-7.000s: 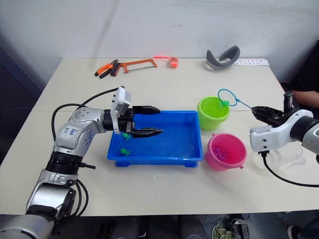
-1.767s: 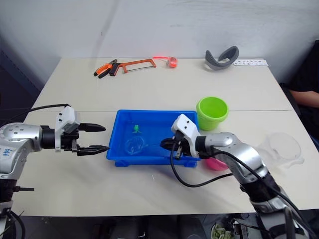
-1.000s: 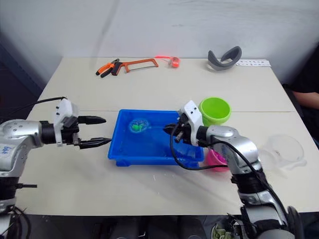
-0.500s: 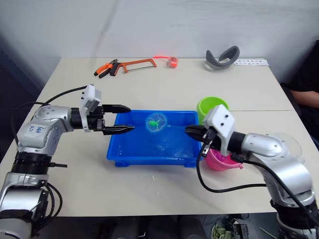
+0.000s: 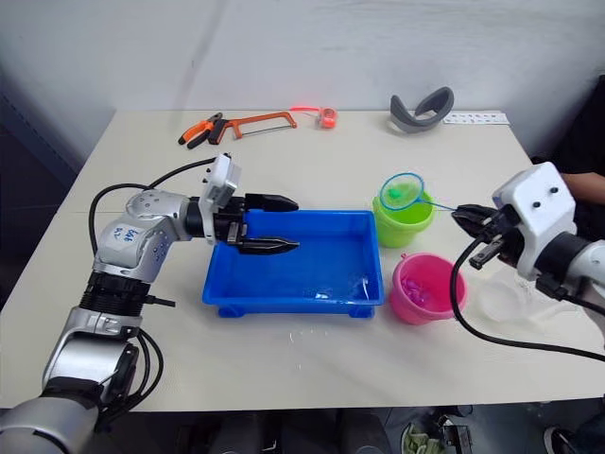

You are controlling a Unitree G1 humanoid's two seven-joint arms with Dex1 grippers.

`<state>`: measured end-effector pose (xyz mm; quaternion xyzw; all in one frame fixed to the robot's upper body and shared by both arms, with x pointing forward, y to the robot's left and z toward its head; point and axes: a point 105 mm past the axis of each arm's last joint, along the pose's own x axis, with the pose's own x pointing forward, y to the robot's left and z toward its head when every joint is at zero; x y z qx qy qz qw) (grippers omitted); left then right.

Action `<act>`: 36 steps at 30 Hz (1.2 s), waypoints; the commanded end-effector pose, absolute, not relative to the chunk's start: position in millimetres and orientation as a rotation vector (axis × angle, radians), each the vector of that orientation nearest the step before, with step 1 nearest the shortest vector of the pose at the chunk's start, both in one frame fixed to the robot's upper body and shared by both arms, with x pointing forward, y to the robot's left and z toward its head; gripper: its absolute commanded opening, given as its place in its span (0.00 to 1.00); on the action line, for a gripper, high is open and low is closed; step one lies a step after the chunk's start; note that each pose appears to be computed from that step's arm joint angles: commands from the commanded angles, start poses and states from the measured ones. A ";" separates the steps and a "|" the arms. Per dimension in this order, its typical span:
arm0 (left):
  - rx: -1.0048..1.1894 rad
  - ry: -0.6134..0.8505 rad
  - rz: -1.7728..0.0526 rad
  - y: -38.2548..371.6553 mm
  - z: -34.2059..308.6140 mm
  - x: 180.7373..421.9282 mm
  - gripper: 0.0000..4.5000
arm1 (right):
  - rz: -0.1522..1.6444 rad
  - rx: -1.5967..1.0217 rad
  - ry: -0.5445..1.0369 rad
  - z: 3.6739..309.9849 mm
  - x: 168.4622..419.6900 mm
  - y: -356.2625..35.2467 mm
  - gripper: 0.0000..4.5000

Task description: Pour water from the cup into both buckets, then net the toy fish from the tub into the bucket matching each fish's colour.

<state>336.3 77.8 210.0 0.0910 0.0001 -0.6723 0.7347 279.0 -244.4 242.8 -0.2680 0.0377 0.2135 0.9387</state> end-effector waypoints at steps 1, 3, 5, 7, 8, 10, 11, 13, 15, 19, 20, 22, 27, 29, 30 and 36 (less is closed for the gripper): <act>0.220 -0.059 -1.495 73.4 222.1 329.5 0.99 | 0.353 -0.776 0.034 251.5 288.0 -259.5 0.00; 0.220 -0.063 -1.489 73.5 222.4 328.7 0.99 | 0.356 -0.935 0.022 248.7 293.3 -261.0 0.00; 0.221 -0.064 -1.478 75.3 222.6 328.8 0.99 | 0.379 -1.155 0.008 243.9 297.0 -260.2 0.00; 0.222 -0.063 -1.468 77.1 222.8 329.0 0.99 | 0.413 -1.358 -0.014 238.7 298.4 -258.5 0.00; 0.221 -0.063 -1.463 77.8 222.9 329.1 0.99 | 0.434 -1.455 -0.028 236.0 298.3 -257.3 0.00; 0.220 -0.063 -1.458 78.7 222.9 328.9 0.99 | 0.464 -1.629 -0.069 233.1 297.9 -256.2 0.00; 0.220 -0.063 -1.456 78.9 222.9 328.7 0.99 | 0.477 -1.726 -0.096 232.7 297.4 -255.7 0.00; 0.219 -0.063 -1.452 79.4 223.0 328.7 0.99 | 0.486 -1.904 -0.160 235.1 296.8 -255.3 0.00; 0.218 -0.063 -1.448 79.5 223.2 329.5 0.99 | 0.482 -2.018 -0.232 240.4 296.1 -253.1 0.00; 0.216 -0.062 -1.447 79.2 222.6 329.9 0.99 | 0.445 -1.948 -0.233 244.5 297.6 -262.6 0.00; 0.216 -0.060 -1.450 78.9 222.0 329.7 0.99 | 0.428 -1.891 -0.220 245.8 297.9 -267.0 0.00; 0.215 -0.056 -1.458 78.2 221.1 329.0 0.99 | 0.385 -1.783 -0.221 252.9 296.4 -272.4 0.00; 0.195 -0.045 -1.521 72.2 220.4 320.4 0.99 | 0.374 -1.201 -0.194 254.5 286.2 -267.0 0.00; 0.193 -0.037 -1.544 70.5 219.8 316.4 0.99 | 0.398 -1.036 -0.178 252.2 281.6 -261.8 0.00; 0.198 -0.028 -1.558 70.9 218.7 313.9 0.99 | 0.423 -0.902 -0.168 250.5 277.6 -256.5 0.00; 0.278 0.086 -1.685 90.6 209.0 289.5 0.99 | 0.716 -0.398 -0.099 242.5 242.5 -209.4 0.00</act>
